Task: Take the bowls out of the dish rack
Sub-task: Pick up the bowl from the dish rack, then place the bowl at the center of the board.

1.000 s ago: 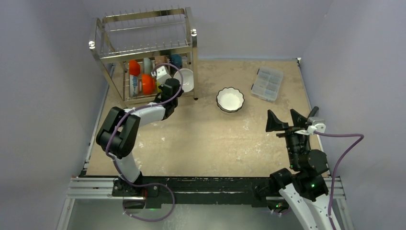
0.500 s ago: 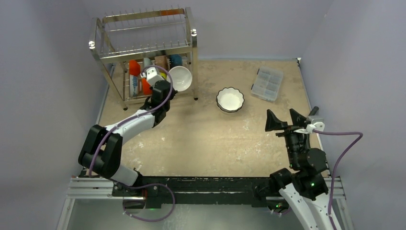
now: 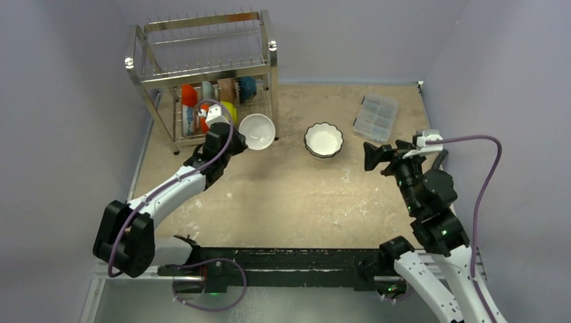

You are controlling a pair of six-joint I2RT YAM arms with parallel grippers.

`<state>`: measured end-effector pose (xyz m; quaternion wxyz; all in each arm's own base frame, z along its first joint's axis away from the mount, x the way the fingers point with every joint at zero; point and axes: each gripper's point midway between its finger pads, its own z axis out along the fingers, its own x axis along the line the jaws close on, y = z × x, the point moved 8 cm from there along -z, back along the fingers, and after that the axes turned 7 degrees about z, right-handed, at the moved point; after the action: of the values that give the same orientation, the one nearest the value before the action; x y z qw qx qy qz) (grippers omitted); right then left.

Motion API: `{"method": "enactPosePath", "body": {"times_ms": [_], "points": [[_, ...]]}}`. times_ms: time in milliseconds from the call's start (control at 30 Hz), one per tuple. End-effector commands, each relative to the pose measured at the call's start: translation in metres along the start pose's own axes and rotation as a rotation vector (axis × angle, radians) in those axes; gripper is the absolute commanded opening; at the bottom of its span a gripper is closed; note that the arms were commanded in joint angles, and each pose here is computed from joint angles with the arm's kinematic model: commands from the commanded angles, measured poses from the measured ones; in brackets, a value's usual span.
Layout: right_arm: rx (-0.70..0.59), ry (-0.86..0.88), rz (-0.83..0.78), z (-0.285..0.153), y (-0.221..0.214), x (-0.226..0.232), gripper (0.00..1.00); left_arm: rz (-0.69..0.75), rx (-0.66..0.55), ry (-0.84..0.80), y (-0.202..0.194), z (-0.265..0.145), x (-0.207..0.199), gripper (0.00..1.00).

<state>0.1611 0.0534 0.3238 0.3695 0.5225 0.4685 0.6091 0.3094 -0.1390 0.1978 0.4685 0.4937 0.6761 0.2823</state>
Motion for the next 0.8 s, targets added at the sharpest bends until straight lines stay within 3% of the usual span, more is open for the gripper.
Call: {"method": "enactPosePath", "body": {"times_ms": [0, 367, 767], "points": [[0.113, 0.084, 0.012, 0.006, 0.000, 0.015, 0.99, 0.035, 0.075, -0.123, -0.005, -0.021, -0.004, 0.00], [0.429, 0.300, 0.084, 0.054, -0.051, 0.045, 0.97, 0.123, 0.265, -0.243, -0.043, -0.039, 0.000, 0.00], [0.618, 0.359, 0.072, 0.078, -0.125, 0.098, 0.91, 0.234, 0.372, -0.283, -0.069, -0.053, -0.012, 0.00]]}}
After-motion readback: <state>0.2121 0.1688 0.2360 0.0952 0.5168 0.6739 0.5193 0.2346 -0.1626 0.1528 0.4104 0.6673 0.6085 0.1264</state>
